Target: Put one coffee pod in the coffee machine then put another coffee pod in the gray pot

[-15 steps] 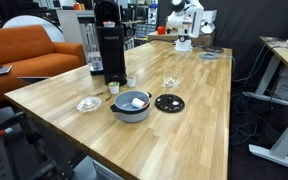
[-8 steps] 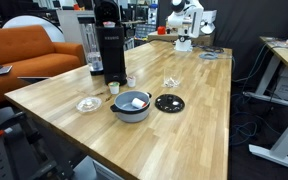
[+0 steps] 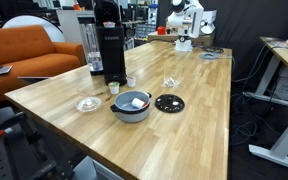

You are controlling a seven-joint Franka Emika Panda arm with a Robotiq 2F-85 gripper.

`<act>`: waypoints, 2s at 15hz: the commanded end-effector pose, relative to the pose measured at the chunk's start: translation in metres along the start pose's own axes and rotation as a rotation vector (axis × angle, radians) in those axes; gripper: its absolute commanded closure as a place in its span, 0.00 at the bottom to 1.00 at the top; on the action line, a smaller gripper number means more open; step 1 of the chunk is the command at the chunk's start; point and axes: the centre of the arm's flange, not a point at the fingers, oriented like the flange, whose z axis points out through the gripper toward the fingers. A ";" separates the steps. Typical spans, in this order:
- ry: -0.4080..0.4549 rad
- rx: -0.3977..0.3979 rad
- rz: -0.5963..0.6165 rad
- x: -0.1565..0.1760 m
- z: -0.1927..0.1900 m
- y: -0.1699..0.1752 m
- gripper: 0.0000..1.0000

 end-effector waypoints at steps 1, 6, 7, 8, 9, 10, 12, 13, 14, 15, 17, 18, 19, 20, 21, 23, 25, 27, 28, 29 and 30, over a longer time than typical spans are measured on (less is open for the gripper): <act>0.000 0.000 0.000 0.000 0.000 0.000 0.00; 0.004 0.012 -0.010 -0.003 0.008 0.002 0.00; -0.006 0.009 -0.008 -0.005 0.012 0.003 0.00; -0.021 0.012 -0.007 -0.009 0.020 0.008 0.00; -0.037 0.017 0.001 -0.015 0.028 0.011 0.00; -0.056 0.004 0.021 -0.021 0.037 0.024 0.00; -0.087 -0.012 0.053 -0.032 0.050 0.038 0.00; -0.096 -0.017 0.068 -0.036 0.056 0.045 0.00; -0.102 -0.027 0.078 -0.039 0.062 0.051 0.00; -0.101 -0.030 0.077 -0.040 0.068 0.057 0.00; -0.129 -0.022 0.091 -0.039 0.066 0.054 0.00; -0.129 -0.022 0.090 -0.039 0.066 0.053 0.00; -0.128 -0.021 0.088 -0.039 0.066 0.052 0.00; -0.128 -0.021 0.087 -0.038 0.065 0.051 0.00; -0.128 -0.021 0.087 -0.038 0.065 0.051 0.00; -0.126 -0.007 0.081 -0.037 0.068 0.051 0.00; -0.134 0.009 0.056 -0.037 0.075 0.056 0.00; -0.153 0.045 0.031 -0.040 0.087 0.060 0.00; -0.167 0.057 0.025 -0.043 0.094 0.062 0.00; -0.173 0.068 0.020 -0.045 0.100 0.064 0.00; -0.182 0.081 0.013 -0.047 0.109 0.067 0.00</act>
